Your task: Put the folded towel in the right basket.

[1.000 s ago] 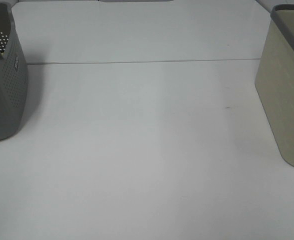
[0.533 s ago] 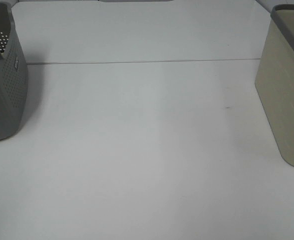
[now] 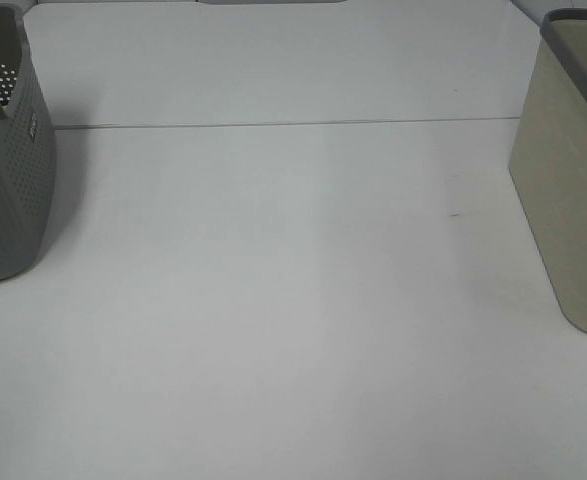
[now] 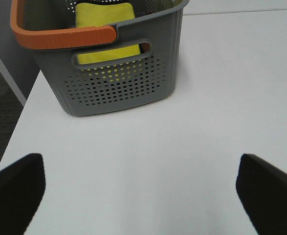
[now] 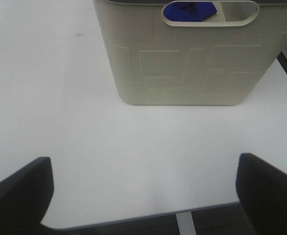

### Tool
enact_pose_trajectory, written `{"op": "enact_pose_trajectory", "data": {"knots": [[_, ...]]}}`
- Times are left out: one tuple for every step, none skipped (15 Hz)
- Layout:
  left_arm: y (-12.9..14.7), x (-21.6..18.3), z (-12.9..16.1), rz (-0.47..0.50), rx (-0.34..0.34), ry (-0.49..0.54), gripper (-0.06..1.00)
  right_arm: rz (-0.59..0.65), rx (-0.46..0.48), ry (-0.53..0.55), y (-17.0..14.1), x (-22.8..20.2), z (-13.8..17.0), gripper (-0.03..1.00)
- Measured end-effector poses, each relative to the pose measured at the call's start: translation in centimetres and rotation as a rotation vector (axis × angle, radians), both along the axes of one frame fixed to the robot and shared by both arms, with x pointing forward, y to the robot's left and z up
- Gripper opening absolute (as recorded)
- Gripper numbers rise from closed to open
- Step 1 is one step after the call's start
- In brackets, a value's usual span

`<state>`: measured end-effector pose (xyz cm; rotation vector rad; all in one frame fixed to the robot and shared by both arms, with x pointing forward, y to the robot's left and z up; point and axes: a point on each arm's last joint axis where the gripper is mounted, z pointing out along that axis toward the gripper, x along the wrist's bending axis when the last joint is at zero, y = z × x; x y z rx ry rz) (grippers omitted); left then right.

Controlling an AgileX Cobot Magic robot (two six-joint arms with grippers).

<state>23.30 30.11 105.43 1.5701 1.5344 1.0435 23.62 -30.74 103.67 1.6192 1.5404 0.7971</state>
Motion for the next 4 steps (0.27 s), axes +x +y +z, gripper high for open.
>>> {"op": "enact_pose_trajectory", "data": {"knots": [[0.0,0.0,0.0,0.0,0.0,0.0,0.99,0.0,0.0,0.0,0.0,0.0,0.0,0.98],[0.0,0.0,0.0,0.0,0.0,0.0,0.99,0.0,0.0,0.0,0.0,0.0,0.0,0.98],[0.0,0.0,0.0,0.0,0.0,0.0,0.99,0.0,0.0,0.0,0.0,0.0,0.0,0.98],[0.0,0.0,0.0,0.0,0.0,0.0,0.99,0.001,0.001,0.0,0.01,0.0,0.0,0.98]]}}
